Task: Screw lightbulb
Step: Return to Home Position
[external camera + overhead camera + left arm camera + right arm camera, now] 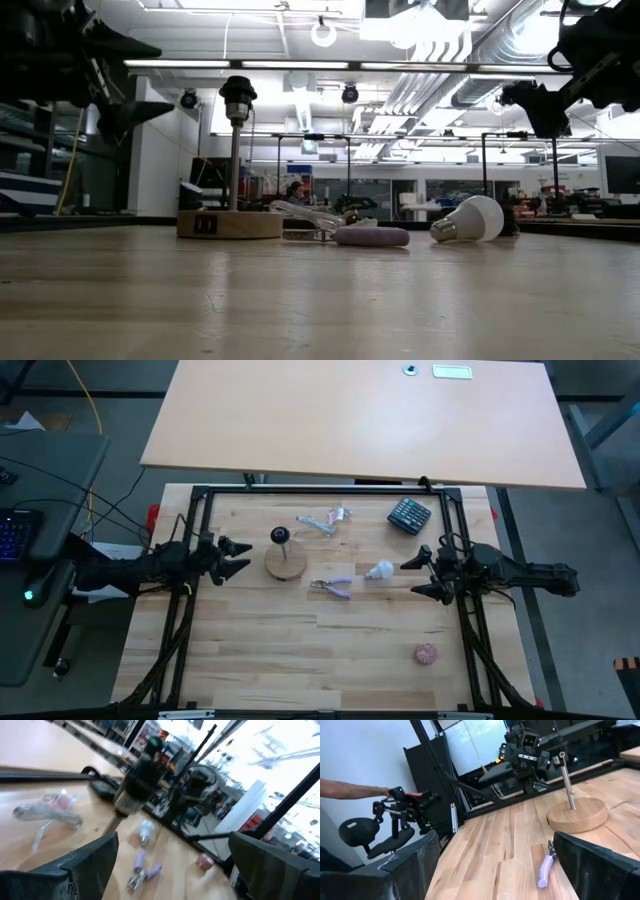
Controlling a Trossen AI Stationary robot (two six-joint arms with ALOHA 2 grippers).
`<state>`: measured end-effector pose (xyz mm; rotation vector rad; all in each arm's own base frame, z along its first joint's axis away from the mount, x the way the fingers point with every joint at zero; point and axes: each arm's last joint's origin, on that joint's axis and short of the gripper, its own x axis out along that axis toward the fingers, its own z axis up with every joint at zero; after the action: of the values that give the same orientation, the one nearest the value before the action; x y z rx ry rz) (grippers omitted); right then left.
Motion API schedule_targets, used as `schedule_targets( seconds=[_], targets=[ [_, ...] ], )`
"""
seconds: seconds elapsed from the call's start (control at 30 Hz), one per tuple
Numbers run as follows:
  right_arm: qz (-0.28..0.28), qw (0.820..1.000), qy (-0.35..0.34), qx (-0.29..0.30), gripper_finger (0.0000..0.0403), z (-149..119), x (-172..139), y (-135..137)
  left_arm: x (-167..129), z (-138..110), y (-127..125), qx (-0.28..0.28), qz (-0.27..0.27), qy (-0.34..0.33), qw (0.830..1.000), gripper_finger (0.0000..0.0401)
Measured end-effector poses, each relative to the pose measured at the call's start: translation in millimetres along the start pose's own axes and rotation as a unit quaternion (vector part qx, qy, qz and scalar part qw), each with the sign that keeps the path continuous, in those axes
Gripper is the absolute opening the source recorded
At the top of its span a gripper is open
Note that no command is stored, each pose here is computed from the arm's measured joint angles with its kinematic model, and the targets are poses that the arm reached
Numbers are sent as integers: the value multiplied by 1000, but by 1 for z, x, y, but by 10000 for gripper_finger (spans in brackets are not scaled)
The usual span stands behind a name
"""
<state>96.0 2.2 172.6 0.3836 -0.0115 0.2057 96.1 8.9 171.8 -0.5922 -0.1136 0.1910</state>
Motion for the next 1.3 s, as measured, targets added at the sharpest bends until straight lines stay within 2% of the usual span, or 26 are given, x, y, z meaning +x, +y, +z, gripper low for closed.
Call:
schedule_targets(
  seconds=[0.13, 1.3],
  targets=[
    [-4, 1000, 4, 1, 380, -1, 1, -1, 0, 3, -2, -3, -11, -14, 1000, 369],
    [-6, 1000, 8, 2, 380, -1, 1, -1, 0, 1, -1, -2, -8, -8, 1000, 369]
  ],
)
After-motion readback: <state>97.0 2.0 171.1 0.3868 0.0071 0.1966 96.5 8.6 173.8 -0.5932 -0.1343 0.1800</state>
